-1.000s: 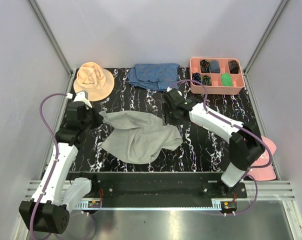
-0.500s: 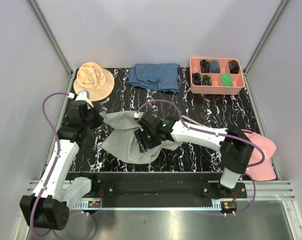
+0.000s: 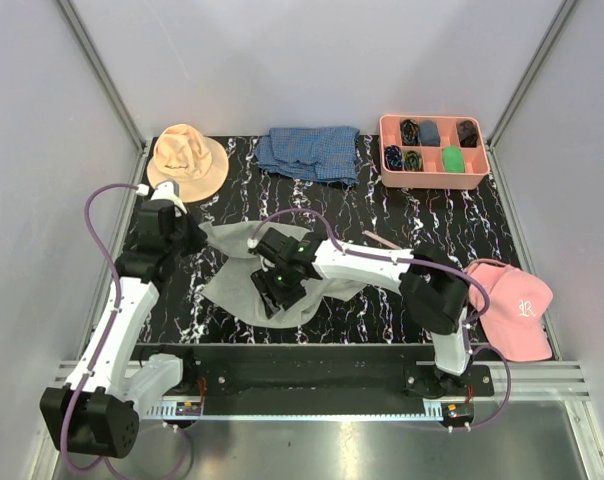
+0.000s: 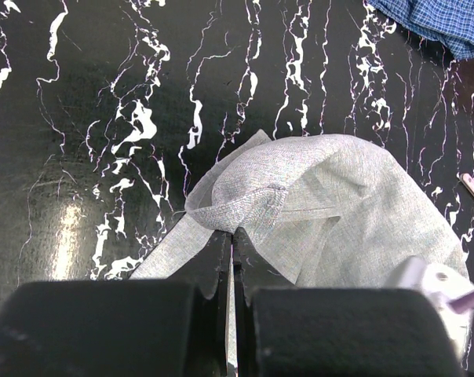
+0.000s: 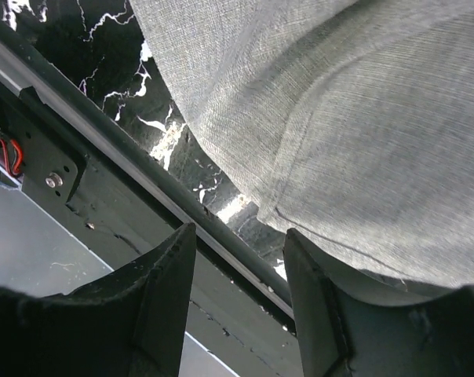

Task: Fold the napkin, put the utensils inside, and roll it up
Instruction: Flatten the napkin out

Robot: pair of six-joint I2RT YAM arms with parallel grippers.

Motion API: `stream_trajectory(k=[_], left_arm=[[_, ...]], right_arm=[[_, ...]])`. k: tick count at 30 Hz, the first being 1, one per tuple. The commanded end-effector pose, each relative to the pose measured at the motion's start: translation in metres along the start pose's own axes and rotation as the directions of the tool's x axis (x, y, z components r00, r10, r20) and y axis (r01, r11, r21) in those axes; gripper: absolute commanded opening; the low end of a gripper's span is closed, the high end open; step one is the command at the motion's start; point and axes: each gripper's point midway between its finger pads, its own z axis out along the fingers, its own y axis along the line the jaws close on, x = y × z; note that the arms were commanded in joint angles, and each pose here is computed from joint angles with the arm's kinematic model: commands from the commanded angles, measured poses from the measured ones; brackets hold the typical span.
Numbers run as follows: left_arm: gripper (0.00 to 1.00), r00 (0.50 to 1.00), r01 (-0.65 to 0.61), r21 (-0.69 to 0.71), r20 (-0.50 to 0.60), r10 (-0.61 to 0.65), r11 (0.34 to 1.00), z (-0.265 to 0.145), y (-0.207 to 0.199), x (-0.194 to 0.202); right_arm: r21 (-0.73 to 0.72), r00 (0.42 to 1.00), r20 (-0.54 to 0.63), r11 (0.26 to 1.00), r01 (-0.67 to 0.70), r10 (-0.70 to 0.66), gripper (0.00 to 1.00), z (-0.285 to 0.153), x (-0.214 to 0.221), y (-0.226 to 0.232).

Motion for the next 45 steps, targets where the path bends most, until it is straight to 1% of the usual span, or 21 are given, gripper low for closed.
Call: stream_trajectory(k=[1, 8, 12, 17, 29, 35, 39, 43, 45], left_arm=[[0.00, 0.999, -0.013, -0.005, 0.038, 0.013, 1.000, 0.004, 0.001, -0.010], [0.00, 0.999, -0.015, -0.001, 0.040, 0.015, 1.000, 0.004, 0.002, -0.010], [0.00, 0.999, -0.011, 0.005, 0.041, 0.011, 1.000, 0.005, 0.001, -0.011], [0.00, 0.999, -0.009, 0.006, 0.049, 0.008, 1.000, 0.003, 0.003, -0.012], [0.00, 0.999, 0.001, 0.029, 0.053, -0.002, 1.000, 0.001, 0.000, -0.011], [0.00, 0.999, 0.008, 0.062, 0.050, -0.011, 0.998, 0.001, -0.005, -0.011], [0.00, 0.999, 0.013, 0.067, 0.048, -0.016, 0.998, 0.001, -0.004, -0.011], [0.00, 0.999, 0.022, 0.082, 0.043, -0.025, 0.996, 0.002, -0.006, -0.011], [0.00, 0.999, 0.024, 0.078, 0.043, -0.027, 0.997, 0.002, -0.004, -0.011]], right_arm=[[-0.025, 0.996, -0.084, 1.000, -0.008, 0.006, 0.57, 0.009, 0.010, 0.011], [0.025, 0.991, -0.121, 0.998, -0.061, 0.063, 0.55, 0.020, 0.020, 0.003], [0.039, 0.987, -0.136, 0.996, -0.083, 0.088, 0.52, 0.027, 0.021, 0.001], [0.093, 0.979, -0.158, 0.989, -0.114, 0.127, 0.45, 0.034, 0.029, -0.010], [0.214, 0.969, -0.139, 0.961, -0.173, 0.206, 0.37, 0.039, 0.032, -0.029], [0.225, 0.962, -0.145, 0.954, -0.196, 0.232, 0.35, 0.044, 0.030, -0.028], [0.238, 0.957, -0.153, 0.949, -0.205, 0.245, 0.30, 0.048, 0.030, -0.030], [0.247, 0.960, -0.143, 0.948, -0.200, 0.239, 0.18, 0.044, 0.028, -0.030], [0.250, 0.966, -0.114, 0.948, -0.198, 0.232, 0.14, 0.037, 0.024, -0.029]])
